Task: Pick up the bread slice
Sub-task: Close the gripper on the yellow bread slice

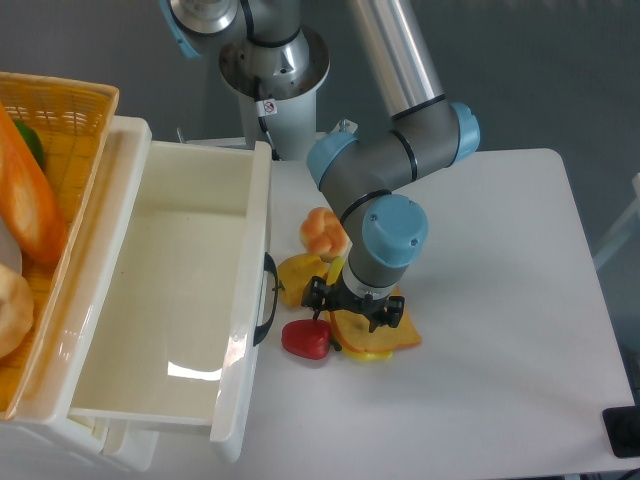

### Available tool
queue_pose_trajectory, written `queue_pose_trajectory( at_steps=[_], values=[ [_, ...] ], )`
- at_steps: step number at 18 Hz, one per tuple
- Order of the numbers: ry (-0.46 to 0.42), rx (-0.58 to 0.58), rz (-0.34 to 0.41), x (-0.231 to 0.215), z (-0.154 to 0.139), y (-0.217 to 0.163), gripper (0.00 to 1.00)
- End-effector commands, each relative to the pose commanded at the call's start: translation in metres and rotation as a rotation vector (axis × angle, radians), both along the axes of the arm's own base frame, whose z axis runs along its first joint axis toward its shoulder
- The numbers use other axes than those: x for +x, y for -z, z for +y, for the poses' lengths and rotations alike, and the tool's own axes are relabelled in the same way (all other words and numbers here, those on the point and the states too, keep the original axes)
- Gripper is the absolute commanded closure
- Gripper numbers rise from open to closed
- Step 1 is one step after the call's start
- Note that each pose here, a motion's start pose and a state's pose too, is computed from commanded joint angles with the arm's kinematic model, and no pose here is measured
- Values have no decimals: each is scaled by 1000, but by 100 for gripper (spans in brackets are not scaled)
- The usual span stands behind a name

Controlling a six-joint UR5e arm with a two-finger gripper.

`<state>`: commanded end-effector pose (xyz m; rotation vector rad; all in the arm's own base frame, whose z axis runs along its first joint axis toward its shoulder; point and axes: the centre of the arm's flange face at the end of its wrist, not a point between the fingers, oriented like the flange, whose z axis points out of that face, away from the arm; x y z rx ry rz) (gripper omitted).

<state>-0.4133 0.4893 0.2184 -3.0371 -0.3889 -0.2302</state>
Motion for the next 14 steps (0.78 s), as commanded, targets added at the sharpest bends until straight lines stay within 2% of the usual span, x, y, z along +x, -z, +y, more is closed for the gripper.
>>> queue_pose_trajectory(
  at_steps=[14],
  values=[
    [45,-14,10,-4,-4,4,0]
  ],
)
